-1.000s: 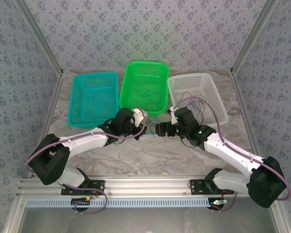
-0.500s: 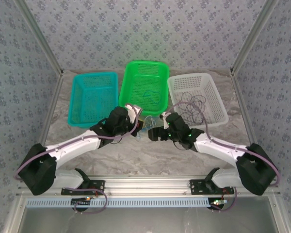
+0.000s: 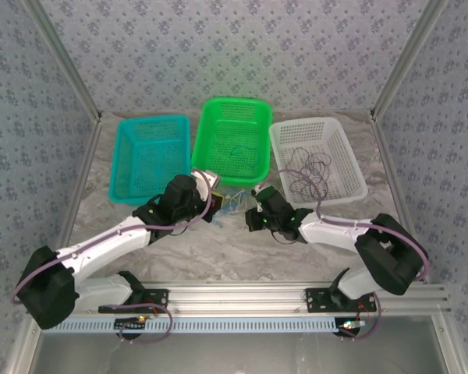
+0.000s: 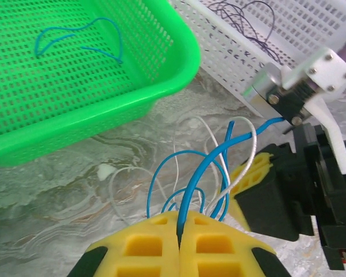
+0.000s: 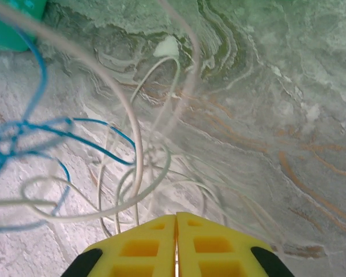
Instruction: Untangle the cables
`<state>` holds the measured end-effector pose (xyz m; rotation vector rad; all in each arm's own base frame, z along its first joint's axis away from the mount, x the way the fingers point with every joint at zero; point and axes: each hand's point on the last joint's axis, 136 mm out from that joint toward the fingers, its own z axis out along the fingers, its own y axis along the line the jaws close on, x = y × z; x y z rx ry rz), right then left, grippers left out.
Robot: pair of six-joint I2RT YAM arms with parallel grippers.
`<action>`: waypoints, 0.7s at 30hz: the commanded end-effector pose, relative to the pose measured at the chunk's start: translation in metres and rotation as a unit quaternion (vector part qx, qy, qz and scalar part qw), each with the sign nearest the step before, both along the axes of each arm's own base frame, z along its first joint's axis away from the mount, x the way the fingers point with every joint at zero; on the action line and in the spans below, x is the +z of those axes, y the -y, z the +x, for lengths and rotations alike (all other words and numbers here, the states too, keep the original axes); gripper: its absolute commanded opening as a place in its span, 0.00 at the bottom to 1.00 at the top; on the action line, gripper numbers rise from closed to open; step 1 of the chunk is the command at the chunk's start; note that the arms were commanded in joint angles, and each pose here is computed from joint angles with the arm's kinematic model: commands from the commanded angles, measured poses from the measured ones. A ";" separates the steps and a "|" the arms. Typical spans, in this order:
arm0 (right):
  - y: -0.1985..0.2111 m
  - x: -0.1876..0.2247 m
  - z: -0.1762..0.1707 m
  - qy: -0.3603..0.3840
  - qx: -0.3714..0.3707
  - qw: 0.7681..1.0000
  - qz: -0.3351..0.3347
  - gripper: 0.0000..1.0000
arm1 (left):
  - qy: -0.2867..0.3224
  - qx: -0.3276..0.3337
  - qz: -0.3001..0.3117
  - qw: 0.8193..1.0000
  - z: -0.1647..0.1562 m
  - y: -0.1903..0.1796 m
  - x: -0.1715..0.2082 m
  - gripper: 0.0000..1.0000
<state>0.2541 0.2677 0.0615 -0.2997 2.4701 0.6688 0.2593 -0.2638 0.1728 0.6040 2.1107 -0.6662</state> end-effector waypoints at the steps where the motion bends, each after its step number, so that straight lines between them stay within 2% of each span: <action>1: 0.017 -0.013 -0.012 -0.023 -0.024 0.999 -0.020 0.05 | 0.023 0.040 0.026 0.999 0.010 -0.020 0.007 0.00; 3: 0.025 -0.018 -0.015 -0.029 -0.035 0.998 -0.033 0.00 | 0.031 0.048 0.030 0.998 0.011 -0.026 0.012 0.00; 8: 0.036 -0.030 -0.019 -0.052 -0.052 0.995 -0.060 0.00 | 0.047 0.060 0.016 0.997 0.011 -0.031 0.027 0.00; 11: 0.029 -0.027 -0.019 -0.049 -0.044 0.996 -0.052 0.00 | 0.055 0.054 -0.006 0.997 0.008 -0.029 0.034 0.00; 13: 0.023 -0.016 -0.017 -0.028 -0.039 0.998 -0.038 0.21 | 0.053 0.045 -0.014 0.997 0.005 -0.026 0.035 0.00; 15: 0.015 0.000 -0.014 -0.006 -0.035 0.999 -0.016 0.54 | 0.048 0.031 -0.017 0.998 0.002 -0.022 0.034 0.00; 16: 0.012 0.007 -0.012 0.003 -0.034 0.999 -0.004 0.65 | 0.044 0.025 -0.017 0.999 0.000 -0.020 0.032 0.00; 18: 0.005 0.022 -0.009 0.028 -0.016 0.999 0.015 0.72 | 0.038 0.018 -0.017 0.999 -0.002 -0.018 0.029 0.00; 21: -0.004 0.041 -0.009 0.048 0.000 0.998 0.043 0.73 | 0.031 0.015 -0.012 0.999 -0.002 -0.016 0.024 0.00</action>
